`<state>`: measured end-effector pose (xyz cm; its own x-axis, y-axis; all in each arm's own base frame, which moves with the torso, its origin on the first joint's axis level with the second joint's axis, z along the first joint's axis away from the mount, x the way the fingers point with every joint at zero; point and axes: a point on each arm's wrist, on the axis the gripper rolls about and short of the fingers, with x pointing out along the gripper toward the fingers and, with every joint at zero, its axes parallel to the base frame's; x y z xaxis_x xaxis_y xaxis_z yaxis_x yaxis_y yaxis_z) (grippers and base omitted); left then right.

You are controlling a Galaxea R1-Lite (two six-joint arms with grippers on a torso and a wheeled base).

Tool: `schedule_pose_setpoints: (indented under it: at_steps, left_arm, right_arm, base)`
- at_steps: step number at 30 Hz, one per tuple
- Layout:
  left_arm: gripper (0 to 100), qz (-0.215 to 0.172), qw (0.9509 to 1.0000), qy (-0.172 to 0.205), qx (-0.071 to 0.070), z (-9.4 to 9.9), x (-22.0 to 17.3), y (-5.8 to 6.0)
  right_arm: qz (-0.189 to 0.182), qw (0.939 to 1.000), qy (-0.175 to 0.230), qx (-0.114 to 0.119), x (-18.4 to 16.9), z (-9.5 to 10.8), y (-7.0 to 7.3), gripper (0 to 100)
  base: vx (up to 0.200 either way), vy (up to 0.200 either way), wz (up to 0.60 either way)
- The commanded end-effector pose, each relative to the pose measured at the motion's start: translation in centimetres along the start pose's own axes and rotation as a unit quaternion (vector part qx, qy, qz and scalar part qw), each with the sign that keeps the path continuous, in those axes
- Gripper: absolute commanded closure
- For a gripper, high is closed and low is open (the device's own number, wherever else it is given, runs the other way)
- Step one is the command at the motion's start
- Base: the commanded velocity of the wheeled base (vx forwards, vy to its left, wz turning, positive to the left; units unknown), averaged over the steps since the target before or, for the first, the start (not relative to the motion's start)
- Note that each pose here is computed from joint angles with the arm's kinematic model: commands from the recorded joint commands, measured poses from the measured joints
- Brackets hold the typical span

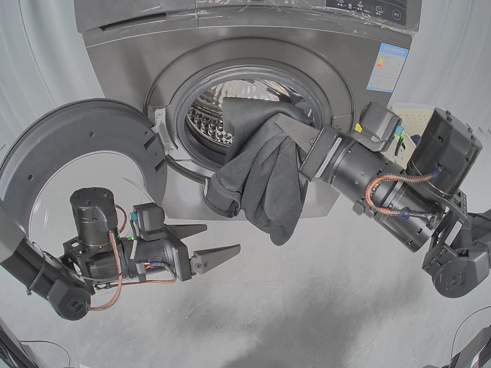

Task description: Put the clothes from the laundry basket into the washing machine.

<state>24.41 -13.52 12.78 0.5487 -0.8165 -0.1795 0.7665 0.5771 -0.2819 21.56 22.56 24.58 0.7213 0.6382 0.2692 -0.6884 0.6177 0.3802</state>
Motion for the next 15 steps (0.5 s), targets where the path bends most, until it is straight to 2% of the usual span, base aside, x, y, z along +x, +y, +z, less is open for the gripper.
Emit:
schedule_pose_setpoints:
  at_steps: [1,5,15]
  left_arm:
    - [0,0.011,0.9999,-0.001,-0.012,-0.6,2.2,1.6]
    - [0,0.017,0.9993,-0.032,-0.009,0.2,2.9,1.9]
    - [0,0.015,0.9983,-0.057,0.002,1.3,3.9,1.9]
  right_arm:
    - [0.004,1.0000,0.004,0.002,-0.3,-0.2,0.3,100]
    - [0.008,1.0000,0.000,0.003,-0.5,0.2,0.6,100]
    - [0.008,1.0000,0.003,0.003,-0.6,0.0,0.6,100]
  base:
    - [0.000,0.000,0.00]
    - [0.000,0.000,0.00]
    - [0.000,0.000,0.00]
